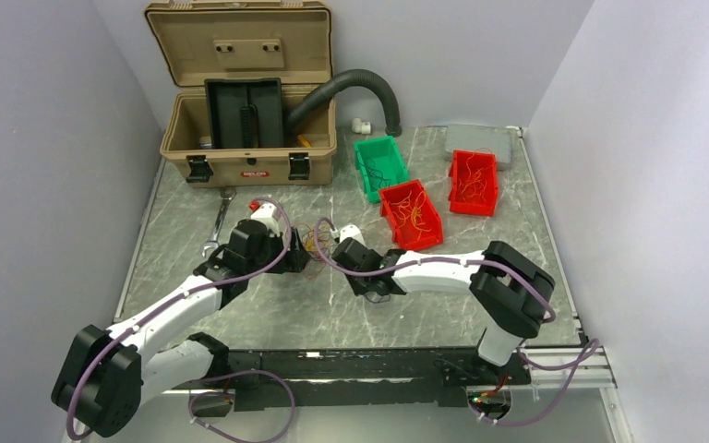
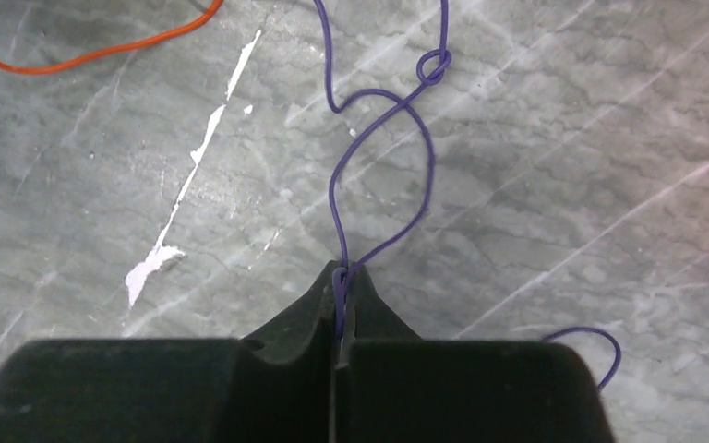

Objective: Untangle the cables

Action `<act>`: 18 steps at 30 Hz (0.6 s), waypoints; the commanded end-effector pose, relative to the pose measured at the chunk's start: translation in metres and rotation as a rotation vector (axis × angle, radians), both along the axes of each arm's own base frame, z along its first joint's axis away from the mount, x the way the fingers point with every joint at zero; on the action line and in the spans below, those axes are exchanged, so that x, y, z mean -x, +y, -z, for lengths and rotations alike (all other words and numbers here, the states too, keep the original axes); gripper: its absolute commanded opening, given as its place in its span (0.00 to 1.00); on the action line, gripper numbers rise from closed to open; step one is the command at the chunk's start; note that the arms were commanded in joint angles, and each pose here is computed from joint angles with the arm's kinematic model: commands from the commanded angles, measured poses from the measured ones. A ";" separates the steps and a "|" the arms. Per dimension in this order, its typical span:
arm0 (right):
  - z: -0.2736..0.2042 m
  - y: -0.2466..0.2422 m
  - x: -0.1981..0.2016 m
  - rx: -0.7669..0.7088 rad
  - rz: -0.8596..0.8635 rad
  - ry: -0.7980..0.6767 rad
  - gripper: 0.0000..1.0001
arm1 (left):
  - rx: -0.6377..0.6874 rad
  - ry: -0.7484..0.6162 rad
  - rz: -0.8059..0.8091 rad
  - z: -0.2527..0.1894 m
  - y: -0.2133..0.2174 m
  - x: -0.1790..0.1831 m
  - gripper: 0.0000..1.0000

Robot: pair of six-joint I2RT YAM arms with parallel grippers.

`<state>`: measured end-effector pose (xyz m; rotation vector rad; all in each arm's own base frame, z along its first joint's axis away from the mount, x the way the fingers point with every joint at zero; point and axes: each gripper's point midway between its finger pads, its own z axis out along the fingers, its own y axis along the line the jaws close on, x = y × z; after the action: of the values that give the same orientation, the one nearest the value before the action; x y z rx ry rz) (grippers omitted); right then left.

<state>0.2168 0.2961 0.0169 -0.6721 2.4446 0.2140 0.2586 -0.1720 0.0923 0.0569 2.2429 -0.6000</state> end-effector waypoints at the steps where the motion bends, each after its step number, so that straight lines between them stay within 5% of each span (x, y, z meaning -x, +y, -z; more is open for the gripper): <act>1: -0.047 0.003 -0.011 -0.070 0.017 -0.096 0.00 | -0.003 -0.042 0.010 -0.015 -0.004 -0.009 0.84; 18: -0.259 -0.005 -0.045 -0.365 0.014 -0.438 0.00 | -0.013 -0.104 0.083 -0.029 -0.019 -0.009 0.86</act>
<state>0.2533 0.3018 0.2230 -0.5196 2.0308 0.4114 0.2533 -0.1803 0.0913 0.1381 2.2501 -0.5959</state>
